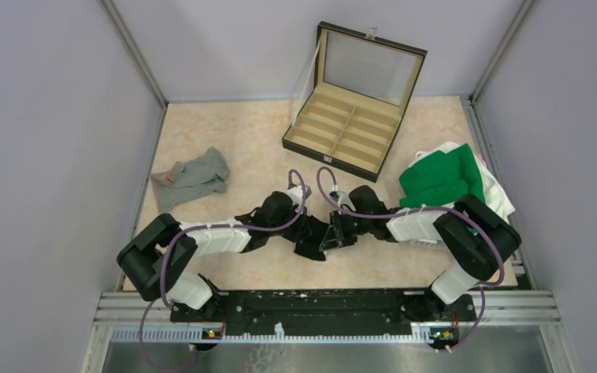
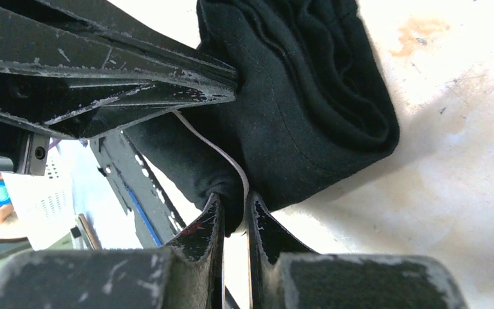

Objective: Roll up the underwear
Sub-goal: Roll the underwear to the center of the board.

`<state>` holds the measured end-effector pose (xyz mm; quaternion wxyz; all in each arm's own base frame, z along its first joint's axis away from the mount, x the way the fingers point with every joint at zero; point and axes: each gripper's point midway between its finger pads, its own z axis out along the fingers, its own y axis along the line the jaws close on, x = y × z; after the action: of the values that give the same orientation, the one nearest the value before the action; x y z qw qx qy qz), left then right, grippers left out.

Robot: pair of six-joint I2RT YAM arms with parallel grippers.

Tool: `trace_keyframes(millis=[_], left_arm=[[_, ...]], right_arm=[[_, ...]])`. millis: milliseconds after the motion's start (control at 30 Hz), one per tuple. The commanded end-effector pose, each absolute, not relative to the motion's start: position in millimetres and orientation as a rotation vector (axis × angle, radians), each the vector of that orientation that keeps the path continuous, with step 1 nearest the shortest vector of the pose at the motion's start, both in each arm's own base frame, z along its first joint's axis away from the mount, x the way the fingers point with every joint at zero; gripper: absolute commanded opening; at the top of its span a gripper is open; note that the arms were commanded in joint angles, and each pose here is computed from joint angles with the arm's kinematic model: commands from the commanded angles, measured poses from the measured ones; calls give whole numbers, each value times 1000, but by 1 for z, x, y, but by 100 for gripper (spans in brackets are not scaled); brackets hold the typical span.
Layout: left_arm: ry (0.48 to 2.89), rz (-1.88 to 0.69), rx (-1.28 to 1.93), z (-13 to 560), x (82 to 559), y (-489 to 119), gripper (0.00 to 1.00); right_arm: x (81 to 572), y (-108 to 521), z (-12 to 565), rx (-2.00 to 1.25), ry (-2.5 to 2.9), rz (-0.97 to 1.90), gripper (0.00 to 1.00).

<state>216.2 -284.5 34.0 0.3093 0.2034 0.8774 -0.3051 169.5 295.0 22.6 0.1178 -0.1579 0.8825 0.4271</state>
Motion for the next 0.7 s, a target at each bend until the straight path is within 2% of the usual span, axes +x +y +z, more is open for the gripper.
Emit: trace_keyframes(millis=[0, 367, 667], left_arm=[[2263, -846, 546, 48, 221, -291, 0], [2094, -892, 507, 126, 220, -284, 0], [2099, -1072, 617, 101, 175, -283, 0]], right_arm=[[186, 267, -10, -398, 2676, 966, 7], [187, 264, -13, -376, 2712, 926, 7], [191, 265, -10, -358, 2727, 904, 8]])
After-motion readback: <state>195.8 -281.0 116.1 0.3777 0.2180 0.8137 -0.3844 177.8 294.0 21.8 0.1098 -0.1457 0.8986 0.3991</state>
